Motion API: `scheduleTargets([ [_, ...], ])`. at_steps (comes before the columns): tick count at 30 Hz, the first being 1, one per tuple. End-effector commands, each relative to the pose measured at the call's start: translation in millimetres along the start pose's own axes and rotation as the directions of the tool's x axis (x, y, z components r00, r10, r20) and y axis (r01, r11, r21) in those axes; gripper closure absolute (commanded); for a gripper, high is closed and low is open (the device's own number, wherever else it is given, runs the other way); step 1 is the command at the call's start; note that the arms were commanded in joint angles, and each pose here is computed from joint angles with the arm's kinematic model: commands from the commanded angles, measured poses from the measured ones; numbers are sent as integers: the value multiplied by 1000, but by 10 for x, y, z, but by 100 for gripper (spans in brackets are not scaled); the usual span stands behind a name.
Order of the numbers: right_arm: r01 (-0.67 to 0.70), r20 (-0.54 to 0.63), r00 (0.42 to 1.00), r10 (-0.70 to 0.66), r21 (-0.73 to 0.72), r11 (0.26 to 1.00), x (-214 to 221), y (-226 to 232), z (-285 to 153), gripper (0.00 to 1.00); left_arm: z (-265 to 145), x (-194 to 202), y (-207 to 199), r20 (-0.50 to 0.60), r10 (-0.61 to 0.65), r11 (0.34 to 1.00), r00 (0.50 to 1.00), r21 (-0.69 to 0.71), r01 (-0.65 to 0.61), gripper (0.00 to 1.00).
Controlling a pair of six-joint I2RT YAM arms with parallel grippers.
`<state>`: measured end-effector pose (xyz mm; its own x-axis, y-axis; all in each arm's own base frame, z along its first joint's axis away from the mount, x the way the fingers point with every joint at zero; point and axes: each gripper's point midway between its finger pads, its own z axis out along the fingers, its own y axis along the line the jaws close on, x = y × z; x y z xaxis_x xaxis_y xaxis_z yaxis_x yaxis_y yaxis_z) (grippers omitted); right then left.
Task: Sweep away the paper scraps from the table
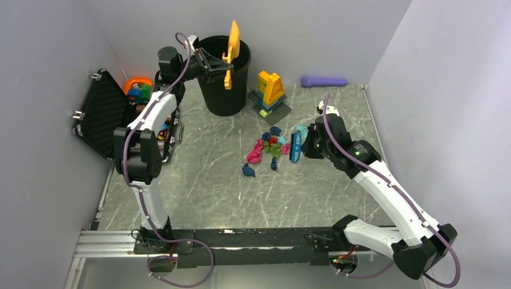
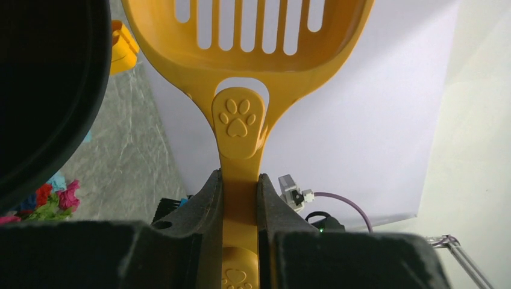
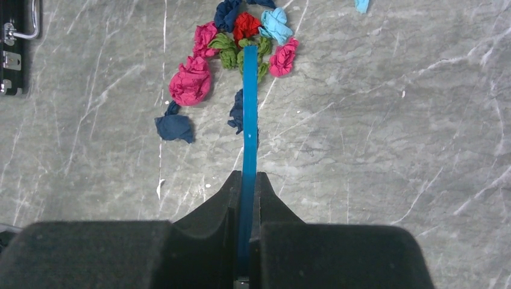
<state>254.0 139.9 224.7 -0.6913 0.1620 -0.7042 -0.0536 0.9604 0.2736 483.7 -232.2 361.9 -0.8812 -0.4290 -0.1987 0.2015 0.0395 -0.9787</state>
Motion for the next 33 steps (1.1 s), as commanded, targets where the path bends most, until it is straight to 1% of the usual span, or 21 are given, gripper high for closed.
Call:
scheduleTargets([
  [1,-27,46,999,28,-36,999,-105,75,-23,100,-115,59,-22,19,59,998,998,14,-60,100],
  [4,-35,47,998,37,-34,999,-103,70,-29,100,-118,38,449,10,-47,999,999,-8,47,100],
  [6,-36,49,998,37,-28,999,-106,56,-42,100,-129,50,529,-3,-70,997,998,24,70,100],
  [7,-37,52,998,38,-21,999,-109,40,-47,100,-133,52,479,-5,-53,997,999,48,53,100],
  [9,-34,61,998,34,-1,999,-120,0,-53,100,-135,49,381,-7,-26,999,1000,47,26,100],
  [10,-32,69,997,31,8,999,-133,-17,-60,100,-135,44,347,-10,17,1000,1000,25,-17,100],
  [12,-24,79,997,21,37,999,-157,-66,-57,100,-147,11,112,-7,125,992,992,-22,-126,100],
  [14,-13,81,997,7,64,998,-173,-111,-43,100,-176,-11,-18,-2,206,974,979,-92,-205,100],
  [16,-3,78,997,-4,92,996,-183,-152,-23,100,-221,14,-172,-11,262,957,965,-123,-262,100],
  [19,7,70,997,-15,119,993,-186,-180,36,100,-300,132,-427,-40,325,939,945,-101,-328,100],
  [21,10,62,998,-17,107,994,-192,-141,81,100,-367,242,-546,-50,361,926,931,-101,-364,100],
  [23,19,48,999,-22,73,997,-188,-58,130,100,-453,375,-632,-57,407,903,912,-122,-411,100],
  [26,33,11,999,-33,-9,999,-173,127,212,100,-621,583,-700,-66,507,837,859,-201,-509,100],
  [28,64,-13,998,-67,-146,987,-151,388,256,100,-820,718,-707,-42,564,776,824,-312,-548,100],
  [29,71,-32,996,-81,-253,965,-106,578,248,100,-910,788,-688,-37,587,746,808,-361,-559,100],
  [30,67,-36,996,-84,-330,941,-91,723,251,100,-1007,871,-646,-38,608,716,793,-406,-568,100],
  [32,40,-63,995,-76,-449,893,-46,965,279,100,-1207,1046,-535,-48,635,659,771,-487,-573,100],
  [33,17,-81,994,-66,-498,867,-34,1082,290,100,-1316,1124,-434,-54,637,636,769,-527,-564,100],
])
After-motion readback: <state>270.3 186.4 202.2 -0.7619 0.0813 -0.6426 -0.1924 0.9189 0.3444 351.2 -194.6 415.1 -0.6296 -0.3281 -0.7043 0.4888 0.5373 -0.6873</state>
